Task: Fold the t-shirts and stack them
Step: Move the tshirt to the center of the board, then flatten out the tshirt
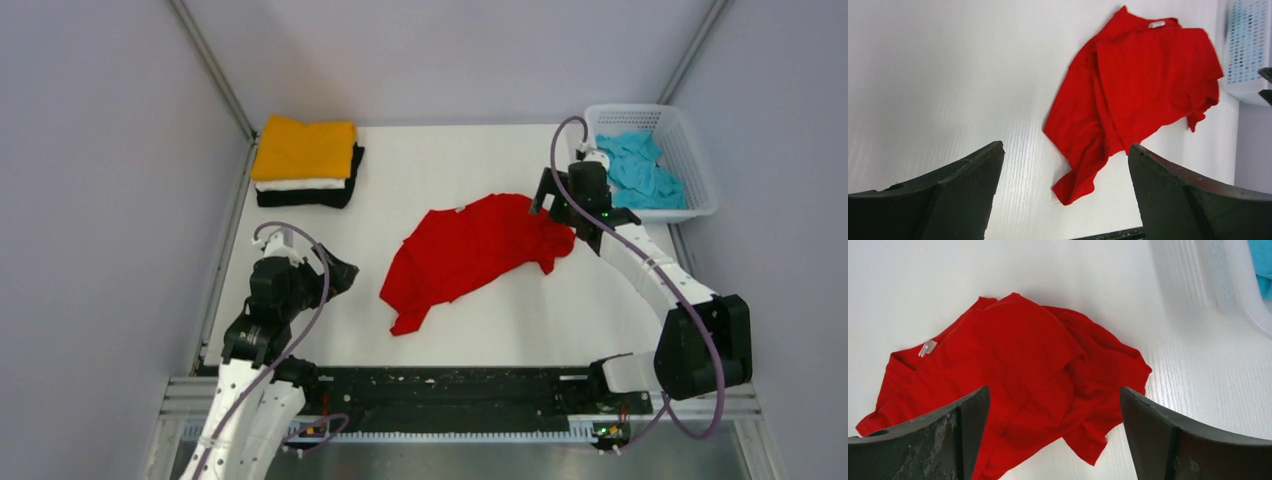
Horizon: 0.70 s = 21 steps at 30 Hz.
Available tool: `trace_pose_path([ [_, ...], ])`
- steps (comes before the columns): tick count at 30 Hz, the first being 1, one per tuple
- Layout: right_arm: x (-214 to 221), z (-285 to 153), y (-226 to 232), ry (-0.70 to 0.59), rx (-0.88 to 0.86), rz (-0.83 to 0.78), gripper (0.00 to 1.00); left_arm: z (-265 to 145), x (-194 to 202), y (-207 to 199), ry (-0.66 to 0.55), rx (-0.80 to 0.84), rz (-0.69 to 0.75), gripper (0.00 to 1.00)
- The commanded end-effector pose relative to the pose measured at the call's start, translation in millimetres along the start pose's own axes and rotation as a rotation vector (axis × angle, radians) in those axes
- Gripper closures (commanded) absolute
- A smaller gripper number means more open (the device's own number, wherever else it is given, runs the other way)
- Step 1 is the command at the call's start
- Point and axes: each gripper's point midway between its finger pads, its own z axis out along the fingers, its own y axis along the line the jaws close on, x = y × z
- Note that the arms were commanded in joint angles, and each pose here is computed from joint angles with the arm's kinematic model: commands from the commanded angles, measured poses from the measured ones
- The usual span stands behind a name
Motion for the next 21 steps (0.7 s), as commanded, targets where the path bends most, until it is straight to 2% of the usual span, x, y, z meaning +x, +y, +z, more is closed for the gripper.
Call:
trace_pose_path([
  [1, -19, -31, 15, -0.130, -0.009, -0.029, 0.01, 18, 32, 9, 0.133, -0.003, -0.042, 0.01],
  [4, 25, -46, 40, -0.079, -0.074, -0.092, 0.01, 28, 60, 5, 0.235, 0.071, -0.081, 0.01],
  [7, 95, -60, 86, 0.049, -0.286, -0.138, 0.01, 34, 89, -1, 0.334, 0.151, -0.111, 0.01],
  [9, 131, -70, 112, 0.118, -0.397, -0.143, 0.02, 35, 104, -4, 0.379, 0.165, -0.102, 0.01],
  [12, 161, -79, 149, 0.163, -0.518, -0.182, 0.03, 36, 131, -12, 0.442, 0.173, -0.047, 0.01],
  [14, 170, -77, 162, 0.177, -0.496, -0.246, 0.03, 38, 145, -19, 0.472, 0.180, -0.019, 0.03],
  [18, 181, -58, 180, 0.187, -0.384, -0.398, 0.04, 47, 161, -6, 0.504, 0.070, 0.024, 0.20],
  [21, 198, -40, 187, 0.233, -0.331, -0.458, 0.06, 55, 169, -5, 0.513, 0.041, 0.044, 0.24],
])
